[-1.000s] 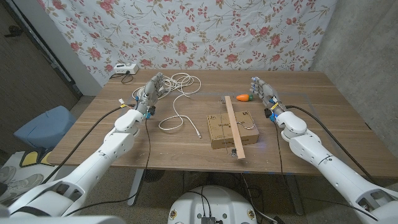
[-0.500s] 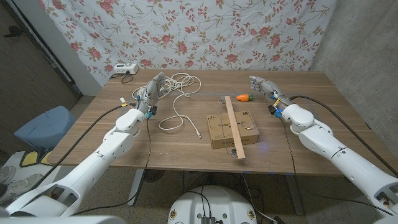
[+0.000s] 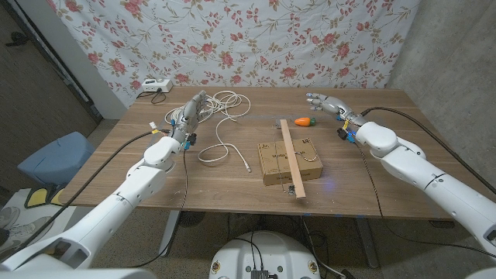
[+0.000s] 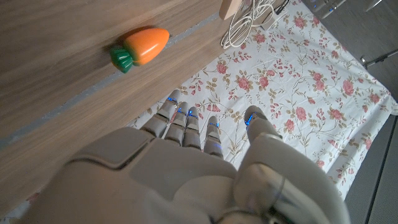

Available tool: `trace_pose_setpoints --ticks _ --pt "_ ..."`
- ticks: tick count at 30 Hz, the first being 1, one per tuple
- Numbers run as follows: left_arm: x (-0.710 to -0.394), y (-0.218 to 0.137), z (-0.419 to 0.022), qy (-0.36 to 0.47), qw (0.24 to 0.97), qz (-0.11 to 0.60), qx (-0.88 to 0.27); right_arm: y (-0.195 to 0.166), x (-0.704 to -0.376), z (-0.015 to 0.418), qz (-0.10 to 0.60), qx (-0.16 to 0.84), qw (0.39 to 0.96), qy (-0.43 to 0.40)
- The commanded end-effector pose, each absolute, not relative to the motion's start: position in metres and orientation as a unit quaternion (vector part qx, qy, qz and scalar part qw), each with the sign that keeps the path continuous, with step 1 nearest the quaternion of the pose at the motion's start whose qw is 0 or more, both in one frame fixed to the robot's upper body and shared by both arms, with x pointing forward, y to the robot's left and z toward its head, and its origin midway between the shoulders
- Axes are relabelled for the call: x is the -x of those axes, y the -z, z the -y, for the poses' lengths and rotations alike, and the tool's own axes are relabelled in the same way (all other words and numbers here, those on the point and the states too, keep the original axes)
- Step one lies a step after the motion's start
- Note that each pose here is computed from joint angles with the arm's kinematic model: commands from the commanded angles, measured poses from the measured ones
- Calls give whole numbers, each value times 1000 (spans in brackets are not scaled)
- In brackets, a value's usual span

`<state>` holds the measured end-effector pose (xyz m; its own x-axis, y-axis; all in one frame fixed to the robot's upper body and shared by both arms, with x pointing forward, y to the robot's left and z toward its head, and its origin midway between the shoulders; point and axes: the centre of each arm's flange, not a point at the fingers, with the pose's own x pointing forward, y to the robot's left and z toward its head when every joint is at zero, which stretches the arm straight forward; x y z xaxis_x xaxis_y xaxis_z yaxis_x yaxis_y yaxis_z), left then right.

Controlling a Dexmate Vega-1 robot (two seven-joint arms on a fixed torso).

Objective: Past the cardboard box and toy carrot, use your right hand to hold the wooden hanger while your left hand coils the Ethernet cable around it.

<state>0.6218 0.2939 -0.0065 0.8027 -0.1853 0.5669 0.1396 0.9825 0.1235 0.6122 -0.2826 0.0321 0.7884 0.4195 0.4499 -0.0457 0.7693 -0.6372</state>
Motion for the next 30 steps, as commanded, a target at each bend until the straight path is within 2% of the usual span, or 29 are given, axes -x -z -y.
trace_pose_setpoints --ticks 1,13,30 --pt "-611 4 -294 79 949 302 -48 -48 -608 276 285 409 853 -157" --pt "-600 2 -294 72 947 308 -52 -62 -597 261 269 526 792 -153" --pt "-584 8 -291 67 945 315 -52 -70 -580 239 271 640 705 -138"
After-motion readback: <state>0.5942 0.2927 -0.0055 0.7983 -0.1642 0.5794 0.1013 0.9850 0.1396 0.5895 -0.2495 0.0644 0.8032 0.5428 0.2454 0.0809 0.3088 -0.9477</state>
